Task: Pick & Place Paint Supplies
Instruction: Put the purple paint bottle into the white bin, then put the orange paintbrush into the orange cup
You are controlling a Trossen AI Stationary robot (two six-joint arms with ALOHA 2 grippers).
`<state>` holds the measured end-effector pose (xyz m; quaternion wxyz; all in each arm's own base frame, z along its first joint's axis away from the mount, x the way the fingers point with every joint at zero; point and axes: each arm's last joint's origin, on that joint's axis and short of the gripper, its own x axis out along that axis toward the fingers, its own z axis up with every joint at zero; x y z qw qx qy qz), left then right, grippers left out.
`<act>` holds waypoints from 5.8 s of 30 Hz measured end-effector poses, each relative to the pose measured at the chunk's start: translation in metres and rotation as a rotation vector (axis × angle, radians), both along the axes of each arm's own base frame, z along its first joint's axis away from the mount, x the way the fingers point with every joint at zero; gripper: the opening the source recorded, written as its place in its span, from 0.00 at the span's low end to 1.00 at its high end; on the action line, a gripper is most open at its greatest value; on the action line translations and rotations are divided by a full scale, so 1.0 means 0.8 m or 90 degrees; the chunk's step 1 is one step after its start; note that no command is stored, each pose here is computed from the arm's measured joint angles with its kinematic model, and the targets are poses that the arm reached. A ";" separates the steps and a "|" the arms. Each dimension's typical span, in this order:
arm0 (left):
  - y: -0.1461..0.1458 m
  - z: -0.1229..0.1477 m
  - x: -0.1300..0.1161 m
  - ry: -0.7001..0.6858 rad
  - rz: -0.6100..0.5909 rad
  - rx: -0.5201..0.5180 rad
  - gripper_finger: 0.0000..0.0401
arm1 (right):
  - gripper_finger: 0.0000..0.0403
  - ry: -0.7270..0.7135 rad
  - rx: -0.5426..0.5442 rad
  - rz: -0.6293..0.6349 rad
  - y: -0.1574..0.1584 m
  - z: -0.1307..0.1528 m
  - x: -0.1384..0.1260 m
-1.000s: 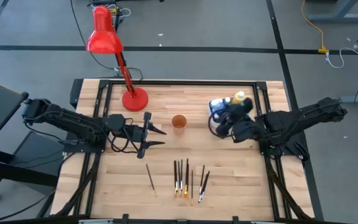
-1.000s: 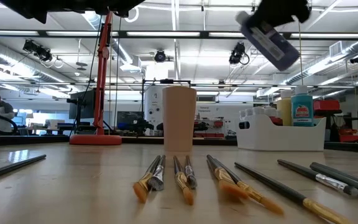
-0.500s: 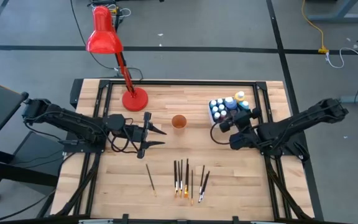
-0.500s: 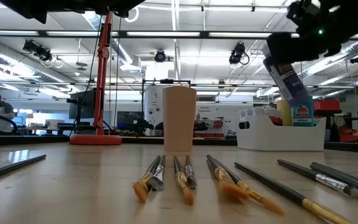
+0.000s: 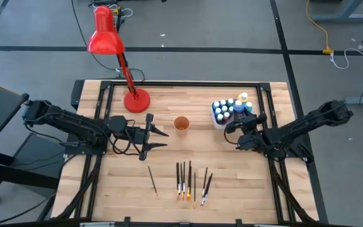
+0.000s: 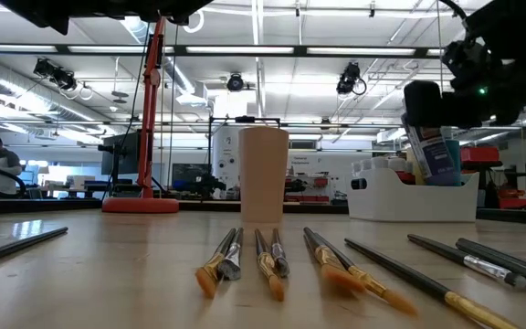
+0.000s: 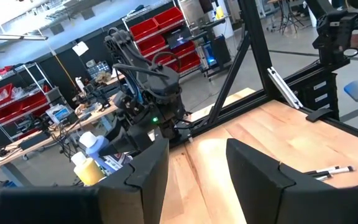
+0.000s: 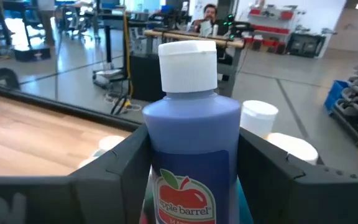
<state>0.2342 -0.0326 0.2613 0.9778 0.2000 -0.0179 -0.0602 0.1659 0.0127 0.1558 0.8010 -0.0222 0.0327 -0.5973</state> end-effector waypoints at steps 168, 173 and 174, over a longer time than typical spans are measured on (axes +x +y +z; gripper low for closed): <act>-0.003 -0.227 0.022 0.426 -0.111 -0.081 0.03 | 0.61 -0.209 0.079 0.785 0.010 0.044 0.066; 0.016 -0.228 0.024 0.430 -0.071 -0.093 0.01 | 0.61 -0.120 0.105 0.814 0.012 0.029 0.067; 0.020 -0.228 0.024 0.426 -0.063 -0.095 0.01 | 0.61 -0.100 0.114 0.803 0.012 0.026 0.068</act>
